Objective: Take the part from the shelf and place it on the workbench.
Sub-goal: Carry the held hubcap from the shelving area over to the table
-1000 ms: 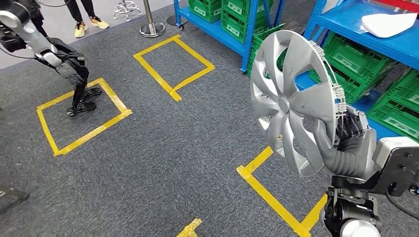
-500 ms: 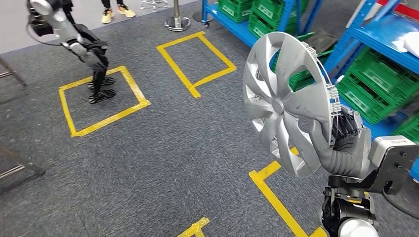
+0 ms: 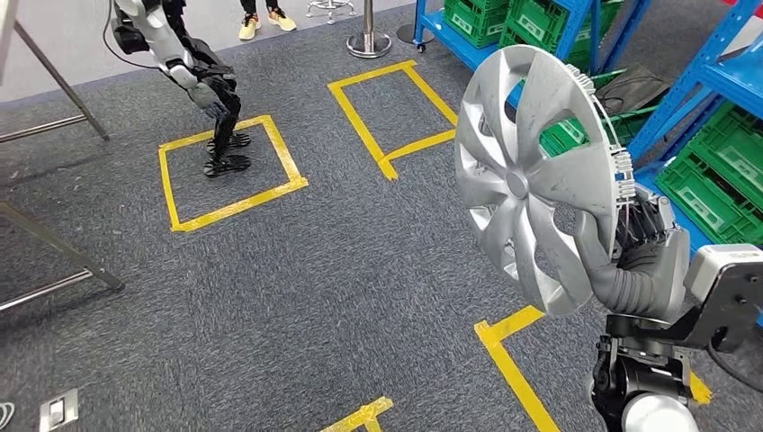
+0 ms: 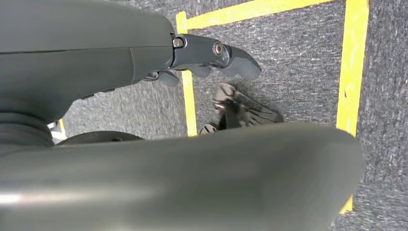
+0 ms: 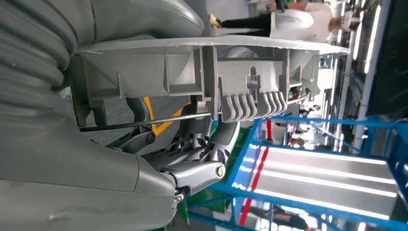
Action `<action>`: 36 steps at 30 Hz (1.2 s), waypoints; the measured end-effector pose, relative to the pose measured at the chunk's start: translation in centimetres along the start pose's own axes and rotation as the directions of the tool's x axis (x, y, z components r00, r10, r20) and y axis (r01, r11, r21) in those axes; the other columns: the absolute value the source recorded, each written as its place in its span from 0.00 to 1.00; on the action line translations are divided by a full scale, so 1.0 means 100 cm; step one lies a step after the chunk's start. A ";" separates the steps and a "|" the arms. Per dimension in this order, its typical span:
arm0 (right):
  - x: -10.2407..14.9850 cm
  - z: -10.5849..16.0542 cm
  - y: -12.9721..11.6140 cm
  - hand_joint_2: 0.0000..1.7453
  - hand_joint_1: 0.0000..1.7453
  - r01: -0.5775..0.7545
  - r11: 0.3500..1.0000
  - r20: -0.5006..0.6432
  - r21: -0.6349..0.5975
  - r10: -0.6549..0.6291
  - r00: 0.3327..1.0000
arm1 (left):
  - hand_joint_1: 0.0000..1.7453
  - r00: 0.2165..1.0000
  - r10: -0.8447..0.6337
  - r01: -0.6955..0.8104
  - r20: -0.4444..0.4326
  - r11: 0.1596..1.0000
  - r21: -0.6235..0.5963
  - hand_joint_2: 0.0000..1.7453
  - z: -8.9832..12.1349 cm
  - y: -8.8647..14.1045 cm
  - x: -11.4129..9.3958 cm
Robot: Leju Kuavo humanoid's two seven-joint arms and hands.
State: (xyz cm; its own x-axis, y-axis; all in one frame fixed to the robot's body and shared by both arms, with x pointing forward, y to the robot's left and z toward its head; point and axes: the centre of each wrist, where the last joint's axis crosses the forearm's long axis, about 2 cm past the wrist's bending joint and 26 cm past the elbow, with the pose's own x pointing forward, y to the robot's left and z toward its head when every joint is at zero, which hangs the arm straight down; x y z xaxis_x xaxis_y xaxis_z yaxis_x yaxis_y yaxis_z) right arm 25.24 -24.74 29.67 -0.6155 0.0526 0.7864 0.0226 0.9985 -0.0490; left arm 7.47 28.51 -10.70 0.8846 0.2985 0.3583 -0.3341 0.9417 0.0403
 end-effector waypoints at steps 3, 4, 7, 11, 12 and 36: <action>-0.001 0.000 0.000 1.00 1.00 -0.001 1.000 -0.004 0.000 0.001 1.000 | 0.00 1.000 0.000 0.000 -0.001 1.000 0.001 0.00 0.000 0.001 -0.001; -0.001 0.000 0.000 1.00 1.00 0.000 1.000 -0.004 0.001 0.000 1.000 | 0.00 1.000 0.000 0.000 -0.001 1.000 0.001 0.00 0.000 0.001 -0.001; -0.001 -0.001 0.000 1.00 1.00 0.002 1.000 -0.002 0.002 -0.002 1.000 | 0.00 1.000 0.001 -0.001 0.005 1.000 -0.005 0.00 0.000 0.000 0.001; 0.000 -0.003 0.000 1.00 1.00 0.001 1.000 0.002 0.005 -0.001 1.000 | 0.00 1.000 -0.006 0.006 -0.007 1.000 -0.008 0.00 0.000 0.000 0.000; 0.000 -0.003 0.000 1.00 1.00 0.001 1.000 0.002 0.004 -0.001 1.000 | 0.00 1.000 -0.010 0.010 -0.011 1.000 -0.009 0.00 0.000 0.000 0.001; 0.006 -0.002 -0.003 1.00 1.00 -0.040 0.999 -0.019 0.019 0.040 0.999 | 0.00 0.998 -0.050 0.050 -0.046 0.999 -0.011 0.00 0.000 -0.002 -0.001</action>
State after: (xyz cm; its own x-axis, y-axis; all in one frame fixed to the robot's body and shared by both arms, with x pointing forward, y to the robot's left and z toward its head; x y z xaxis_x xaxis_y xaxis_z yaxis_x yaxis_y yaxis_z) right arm 25.00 -25.00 30.24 -0.5987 0.0929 0.7956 0.0322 0.9952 -0.0920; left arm 7.41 28.29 -10.71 0.9144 0.2577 0.3123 -0.2861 0.9570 0.0481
